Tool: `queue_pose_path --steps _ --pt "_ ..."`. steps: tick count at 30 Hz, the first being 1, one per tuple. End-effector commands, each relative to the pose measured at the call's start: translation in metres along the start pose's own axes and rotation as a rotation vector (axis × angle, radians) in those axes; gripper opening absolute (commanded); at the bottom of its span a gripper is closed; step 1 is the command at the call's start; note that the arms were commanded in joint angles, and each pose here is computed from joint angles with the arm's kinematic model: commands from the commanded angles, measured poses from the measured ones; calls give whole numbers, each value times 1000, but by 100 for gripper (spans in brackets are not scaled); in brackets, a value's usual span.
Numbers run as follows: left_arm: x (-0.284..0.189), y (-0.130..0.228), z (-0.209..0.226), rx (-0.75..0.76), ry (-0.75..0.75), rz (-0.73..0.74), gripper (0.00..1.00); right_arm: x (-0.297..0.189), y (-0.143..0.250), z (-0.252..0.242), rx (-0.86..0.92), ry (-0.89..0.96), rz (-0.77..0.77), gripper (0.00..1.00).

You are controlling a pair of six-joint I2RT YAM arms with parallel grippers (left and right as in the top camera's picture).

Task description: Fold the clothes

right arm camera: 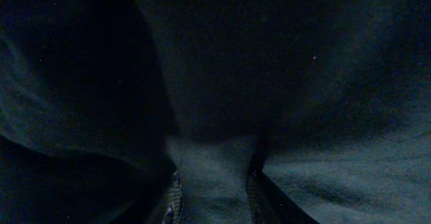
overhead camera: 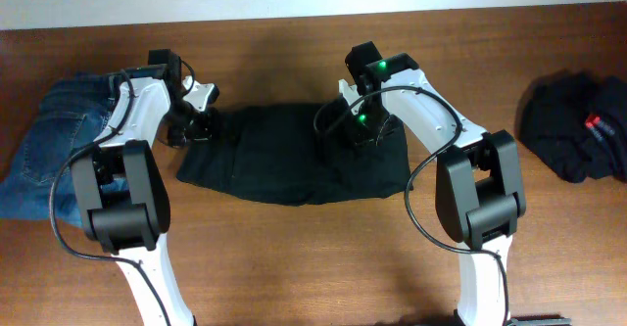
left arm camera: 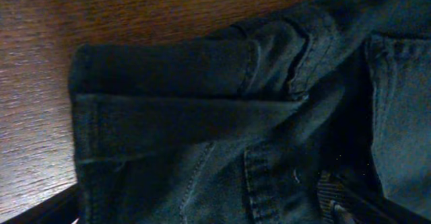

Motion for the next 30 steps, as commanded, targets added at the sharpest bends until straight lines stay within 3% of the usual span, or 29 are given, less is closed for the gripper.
queue_pose_path --steps 1,3,9,12,16,21,27,29,30 --pt "46 22 -5 -8 116 116 89 13 3 -3 7 -5 33 37" --pt "46 22 -5 -7 116 117 66 13 3 -3 7 -5 33 37" --pt "47 24 -6 1 119 123 53 13 4 -3 7 -5 35 37" --pt "51 27 -6 5 121 129 54 13 4 -3 7 -5 35 37" --pt "62 35 -4 1 123 138 68 13 4 -3 7 -5 35 37" --pt "68 41 -4 -3 127 149 67 13 4 -3 7 -5 35 37" --pt "73 46 -19 16 181 161 48 13 4 -3 7 -5 35 38" --pt "78 48 -23 37 183 169 34 13 4 -3 7 -5 35 38" --pt "80 49 -26 46 184 173 19 13 4 -3 7 -5 35 38"
Point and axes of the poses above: each gripper's point midway between its finger pads, its own x axis out along the fingers, its own z axis along the line the jaws close on, y = z × x, the point moved 4 cm from there along -x, back along the fingers, and after that the axes turned 6 degrees about x, right-handed, at the moved point
